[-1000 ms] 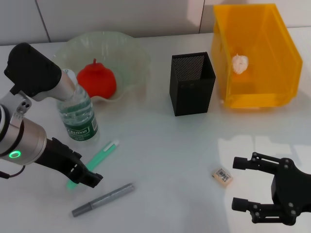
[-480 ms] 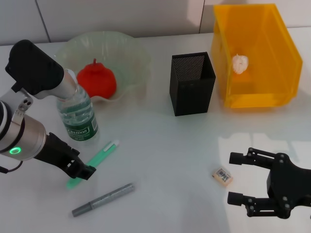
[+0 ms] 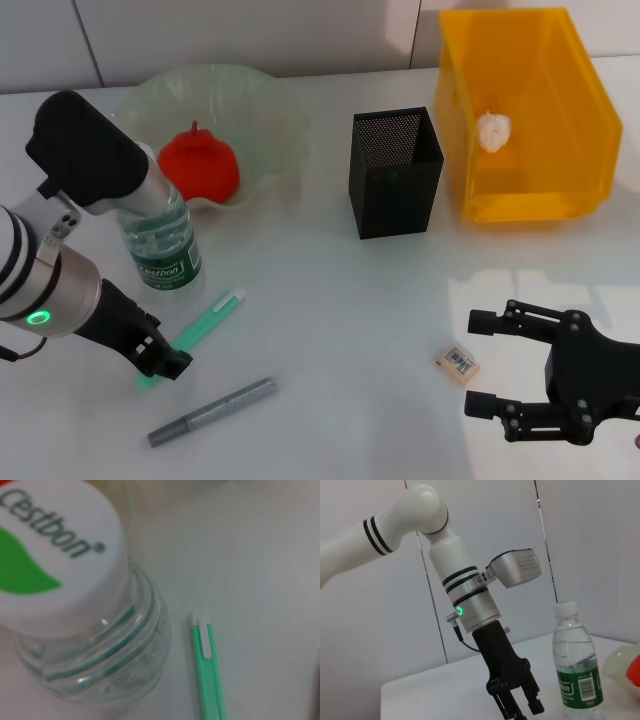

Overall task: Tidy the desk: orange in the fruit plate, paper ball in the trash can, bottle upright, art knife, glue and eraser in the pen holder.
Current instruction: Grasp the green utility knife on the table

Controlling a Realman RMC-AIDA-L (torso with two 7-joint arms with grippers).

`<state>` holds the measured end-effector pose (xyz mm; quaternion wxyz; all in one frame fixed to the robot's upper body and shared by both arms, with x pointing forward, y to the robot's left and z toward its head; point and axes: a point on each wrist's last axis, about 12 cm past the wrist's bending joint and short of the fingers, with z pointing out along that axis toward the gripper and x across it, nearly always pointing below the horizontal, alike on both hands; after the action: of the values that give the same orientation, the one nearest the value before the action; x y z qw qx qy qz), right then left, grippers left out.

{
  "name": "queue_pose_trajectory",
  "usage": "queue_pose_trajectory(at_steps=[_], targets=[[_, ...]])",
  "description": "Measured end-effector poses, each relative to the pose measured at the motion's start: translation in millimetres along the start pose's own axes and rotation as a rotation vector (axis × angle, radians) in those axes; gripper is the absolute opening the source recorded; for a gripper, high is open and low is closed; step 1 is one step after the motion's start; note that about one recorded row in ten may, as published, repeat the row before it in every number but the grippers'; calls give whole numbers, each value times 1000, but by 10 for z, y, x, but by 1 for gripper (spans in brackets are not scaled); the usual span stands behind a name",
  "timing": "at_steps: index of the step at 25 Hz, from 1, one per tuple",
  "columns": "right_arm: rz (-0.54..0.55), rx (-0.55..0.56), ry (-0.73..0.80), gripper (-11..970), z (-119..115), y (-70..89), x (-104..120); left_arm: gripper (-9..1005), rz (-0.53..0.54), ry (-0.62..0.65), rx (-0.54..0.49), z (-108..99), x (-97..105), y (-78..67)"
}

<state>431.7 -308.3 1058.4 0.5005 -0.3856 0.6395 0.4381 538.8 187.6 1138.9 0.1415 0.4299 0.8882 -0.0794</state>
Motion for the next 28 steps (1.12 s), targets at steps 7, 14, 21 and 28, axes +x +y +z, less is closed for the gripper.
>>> queue_pose_trajectory(at_steps=[7,14,21,28], targets=[[4,0,11,833,12,-11,12,575,24,38,-25,44,-14,-50],[15,-2,8,834,37,-17,24,557,15,73,-12,146,-28,-17],[14,2,11,834,43,-27,26,538,20,69,-14,140,-48,-16],[11,0,12,834,54,-39,18,509,32,81,-10,161,-66,-28]])
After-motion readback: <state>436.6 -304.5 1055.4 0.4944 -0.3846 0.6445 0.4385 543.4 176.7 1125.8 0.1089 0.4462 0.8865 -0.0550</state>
